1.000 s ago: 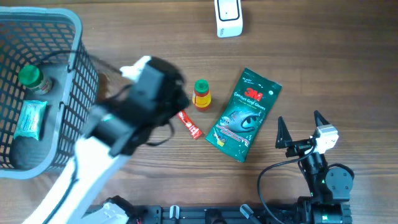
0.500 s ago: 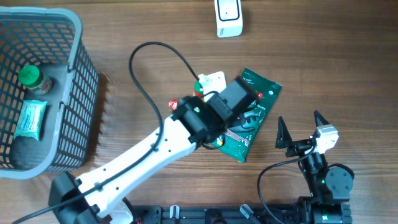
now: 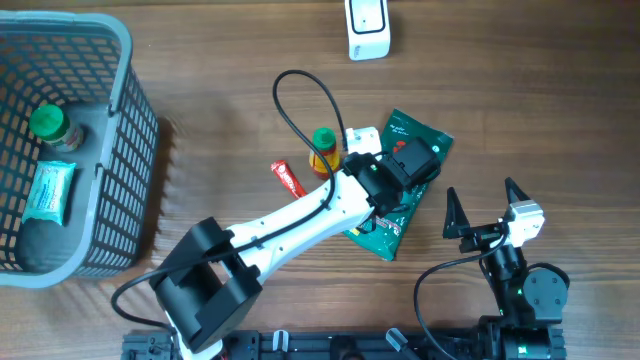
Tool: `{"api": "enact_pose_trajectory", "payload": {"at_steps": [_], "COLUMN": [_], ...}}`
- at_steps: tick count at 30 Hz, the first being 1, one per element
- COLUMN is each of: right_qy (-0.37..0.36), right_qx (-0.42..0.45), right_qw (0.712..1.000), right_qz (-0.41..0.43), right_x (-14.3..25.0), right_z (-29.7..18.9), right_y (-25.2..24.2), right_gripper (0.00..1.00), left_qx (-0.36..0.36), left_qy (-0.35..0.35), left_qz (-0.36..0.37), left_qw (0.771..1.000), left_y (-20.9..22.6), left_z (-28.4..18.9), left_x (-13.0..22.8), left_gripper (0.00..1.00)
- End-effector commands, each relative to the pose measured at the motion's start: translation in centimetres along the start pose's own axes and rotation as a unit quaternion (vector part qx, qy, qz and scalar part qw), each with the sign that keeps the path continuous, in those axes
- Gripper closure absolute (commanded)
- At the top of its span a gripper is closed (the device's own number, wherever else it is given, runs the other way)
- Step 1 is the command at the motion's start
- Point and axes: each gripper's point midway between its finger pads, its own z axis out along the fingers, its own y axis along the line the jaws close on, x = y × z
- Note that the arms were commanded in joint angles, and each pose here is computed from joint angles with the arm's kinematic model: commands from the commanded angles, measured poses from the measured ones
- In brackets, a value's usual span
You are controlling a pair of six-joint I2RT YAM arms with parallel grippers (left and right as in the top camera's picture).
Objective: Scan the item barcode
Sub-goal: 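Carry the snack bag out and drop it onto the gloves pack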
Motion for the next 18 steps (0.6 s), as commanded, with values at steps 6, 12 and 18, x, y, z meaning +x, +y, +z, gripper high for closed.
{"api": "enact_pose_trajectory", "payload": {"at_steps": [6,12,18], "right_qy": [-0.006,-0.006,-0.006], "right_qx": [0.001,0.001,0.001], "right_qw": [1.0,1.0,1.0], "right_qz": [-0.006,-0.006,-0.006], "right_x": [-0.2,-0.2,-0.2], "right_z": [0.0,0.0,0.0], "right_y": [0.0,0.0,0.0], "right_gripper": [0.0,0.0,0.0], "left_qx": [0.111,0.157,0.131], "left_qy": [-0.099,-0.173,-0.238], "left_qz": [0.05,0.034,-0.064], "left_qw": [0.988,0.972,0.96], "left_y": [-3.4,-1.1,8.4], "left_z": [-10.1,-18.1,-23.4], "left_x": [-6.7,-12.1,-17.4], "left_gripper": [0.51,0.48,0.47]}}
